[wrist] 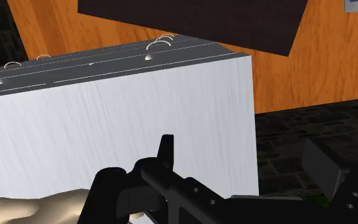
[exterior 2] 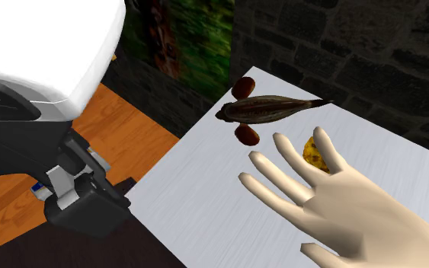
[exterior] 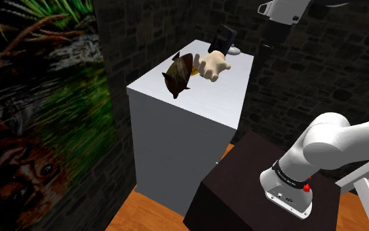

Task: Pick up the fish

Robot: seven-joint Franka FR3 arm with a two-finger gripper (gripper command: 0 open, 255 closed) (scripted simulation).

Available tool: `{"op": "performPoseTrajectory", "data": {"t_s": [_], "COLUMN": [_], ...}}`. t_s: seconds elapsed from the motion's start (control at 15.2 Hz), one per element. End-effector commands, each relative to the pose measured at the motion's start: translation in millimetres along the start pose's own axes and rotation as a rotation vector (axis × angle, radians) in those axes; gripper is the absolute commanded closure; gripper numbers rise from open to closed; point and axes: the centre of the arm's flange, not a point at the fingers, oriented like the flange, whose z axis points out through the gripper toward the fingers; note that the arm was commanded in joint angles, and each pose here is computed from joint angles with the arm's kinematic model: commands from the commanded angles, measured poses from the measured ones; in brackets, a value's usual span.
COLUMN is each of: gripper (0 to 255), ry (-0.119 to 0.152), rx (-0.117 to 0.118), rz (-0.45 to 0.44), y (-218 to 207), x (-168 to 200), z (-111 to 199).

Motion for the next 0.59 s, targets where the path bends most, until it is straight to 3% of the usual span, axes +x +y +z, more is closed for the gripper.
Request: {"op": "performPoseTrajectory", "data": {"t_s": [0.0, 0.53], "gripper": [0, 0], "ry": [0.0, 0.057], "rx": [0.0, -0.136], "rz": [0.0, -0.002], "y": [0.0, -46.0], "x": [0.0, 89.1], "z": [0.0, 32.4]}}
